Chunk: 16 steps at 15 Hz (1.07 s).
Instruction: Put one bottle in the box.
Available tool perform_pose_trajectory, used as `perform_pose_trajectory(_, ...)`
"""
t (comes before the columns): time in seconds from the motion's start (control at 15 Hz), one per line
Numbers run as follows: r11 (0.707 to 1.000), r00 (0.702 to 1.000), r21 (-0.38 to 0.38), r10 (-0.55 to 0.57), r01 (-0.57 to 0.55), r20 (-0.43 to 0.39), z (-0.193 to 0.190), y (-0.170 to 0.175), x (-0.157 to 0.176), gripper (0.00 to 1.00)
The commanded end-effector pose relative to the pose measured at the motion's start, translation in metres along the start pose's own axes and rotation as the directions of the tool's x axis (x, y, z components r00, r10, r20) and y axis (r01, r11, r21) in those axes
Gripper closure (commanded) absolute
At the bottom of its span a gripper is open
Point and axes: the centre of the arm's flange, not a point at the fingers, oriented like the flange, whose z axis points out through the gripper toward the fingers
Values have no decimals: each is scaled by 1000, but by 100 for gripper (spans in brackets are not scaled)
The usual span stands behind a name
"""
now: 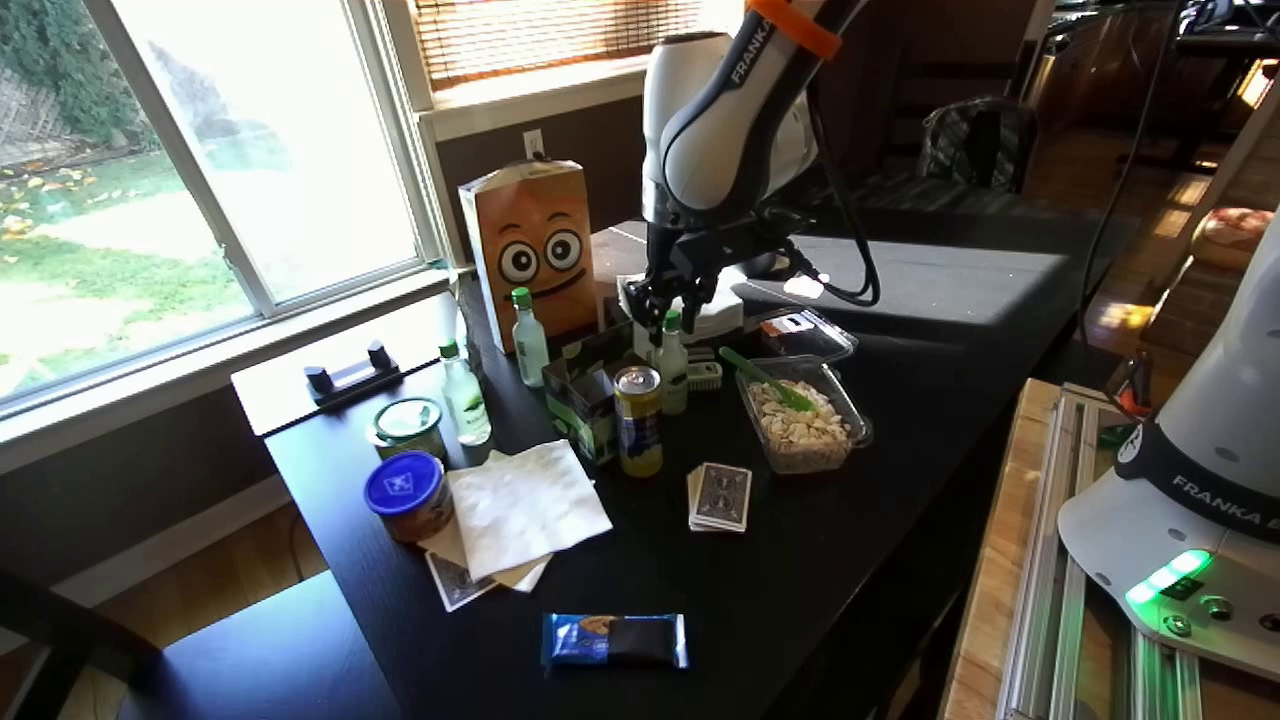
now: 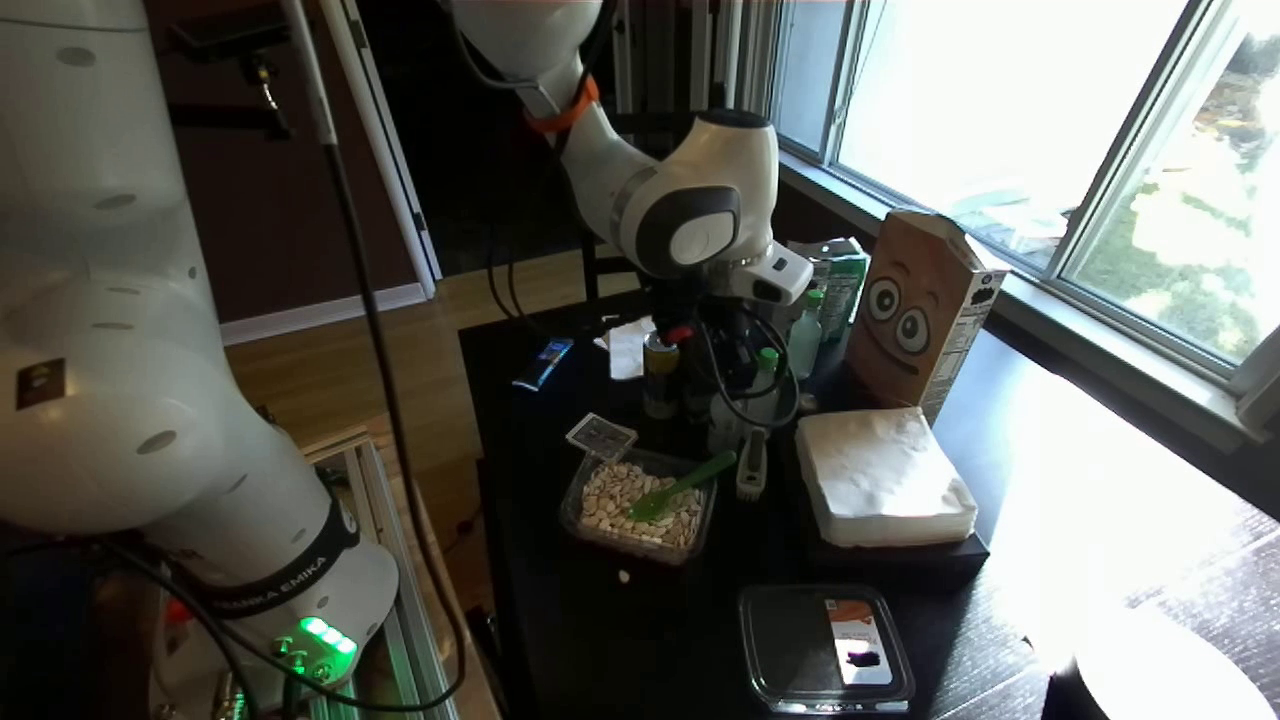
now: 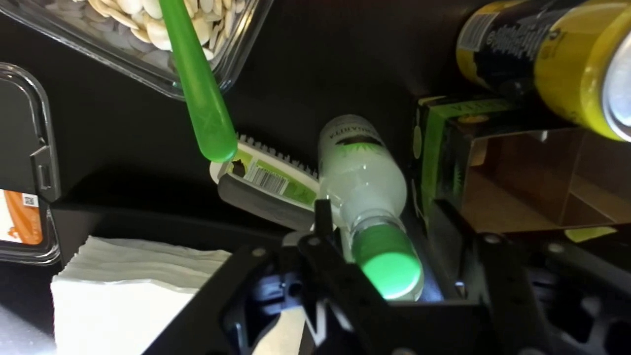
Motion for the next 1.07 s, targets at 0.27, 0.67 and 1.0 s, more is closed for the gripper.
perform_pose_trajectory(0.27,999,999,-25,23,-24,-41,0,-7,6,85)
perform_pose_trajectory(0.67,998,998,-64,12,-16,-69,-40,9,5,93)
perform_pose_trajectory(1.0,998,995,-14,-66,65,-79,-103,13,6,93)
